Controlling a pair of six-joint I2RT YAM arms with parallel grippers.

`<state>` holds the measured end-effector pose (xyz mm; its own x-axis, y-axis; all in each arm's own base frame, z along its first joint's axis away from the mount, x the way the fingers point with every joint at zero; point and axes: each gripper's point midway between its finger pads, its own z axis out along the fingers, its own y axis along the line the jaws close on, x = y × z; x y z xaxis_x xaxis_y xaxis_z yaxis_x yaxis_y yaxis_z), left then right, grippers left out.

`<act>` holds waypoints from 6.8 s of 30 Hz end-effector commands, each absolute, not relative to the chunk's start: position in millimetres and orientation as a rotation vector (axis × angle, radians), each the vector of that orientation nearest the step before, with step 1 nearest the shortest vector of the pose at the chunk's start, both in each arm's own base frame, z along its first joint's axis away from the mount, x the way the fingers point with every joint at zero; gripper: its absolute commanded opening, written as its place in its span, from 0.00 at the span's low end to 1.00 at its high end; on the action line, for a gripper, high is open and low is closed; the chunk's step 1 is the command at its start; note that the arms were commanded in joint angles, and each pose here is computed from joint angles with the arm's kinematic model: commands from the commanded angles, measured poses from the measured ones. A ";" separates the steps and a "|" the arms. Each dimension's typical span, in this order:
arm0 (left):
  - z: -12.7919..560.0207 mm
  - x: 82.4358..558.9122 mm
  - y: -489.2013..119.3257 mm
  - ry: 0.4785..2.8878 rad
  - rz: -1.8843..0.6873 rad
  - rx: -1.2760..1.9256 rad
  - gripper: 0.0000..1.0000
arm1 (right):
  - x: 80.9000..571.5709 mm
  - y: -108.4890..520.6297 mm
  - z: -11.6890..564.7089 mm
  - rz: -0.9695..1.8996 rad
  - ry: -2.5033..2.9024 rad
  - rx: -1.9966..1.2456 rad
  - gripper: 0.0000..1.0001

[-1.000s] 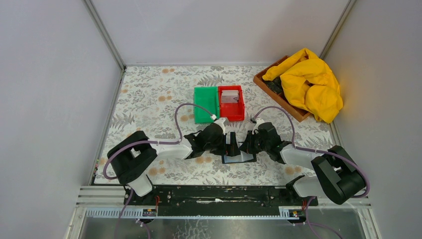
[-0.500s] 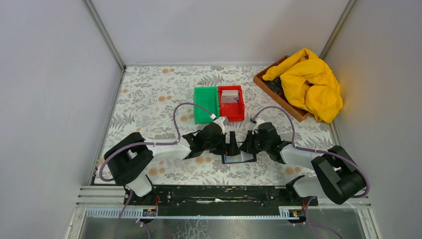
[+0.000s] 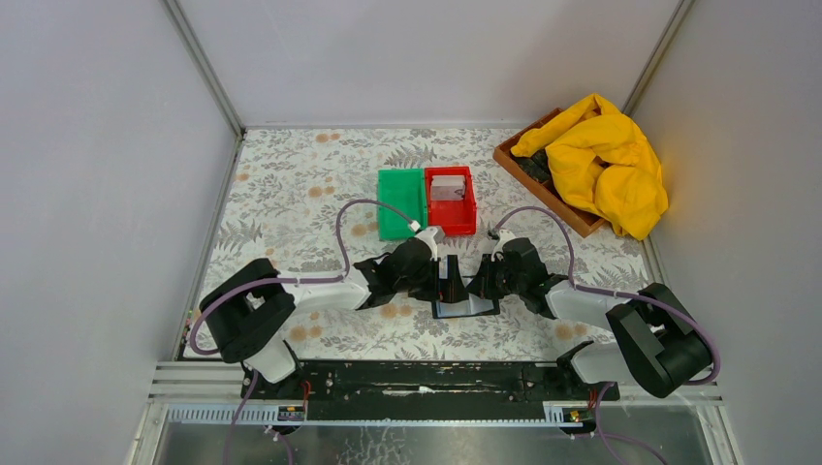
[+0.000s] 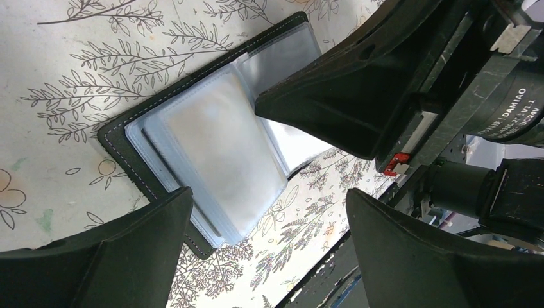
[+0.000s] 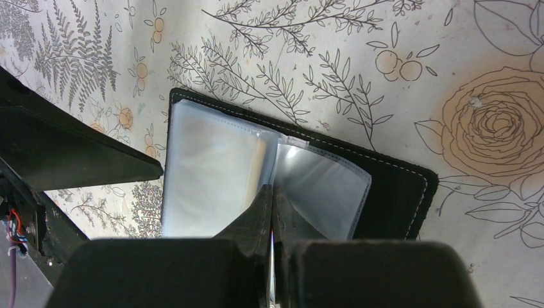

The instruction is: Take the credit cards out of the card holder

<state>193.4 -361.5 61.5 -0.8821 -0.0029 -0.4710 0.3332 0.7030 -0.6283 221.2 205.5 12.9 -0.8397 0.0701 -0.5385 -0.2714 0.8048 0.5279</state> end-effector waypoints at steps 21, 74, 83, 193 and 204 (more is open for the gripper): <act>70.2 190.9 -372.2 2.446 -1.093 0.281 0.97 | 229.0 210.3 21.2 0.838 2.413 -0.163 0.00; 83.2 203.2 -376.5 2.406 -1.057 0.288 0.97 | 240.2 192.4 37.0 0.728 2.323 -0.088 0.00; 78.9 195.8 -367.0 2.414 -1.056 0.283 0.98 | 239.1 195.2 33.6 0.745 2.339 -0.095 0.00; 104.0 227.0 -461.3 2.304 -1.392 0.269 0.98 | 257.9 146.2 60.8 0.503 2.161 0.133 0.00; 112.7 228.5 -455.0 2.260 -1.377 0.283 0.98 | 260.3 123.0 80.7 0.441 2.022 0.210 0.03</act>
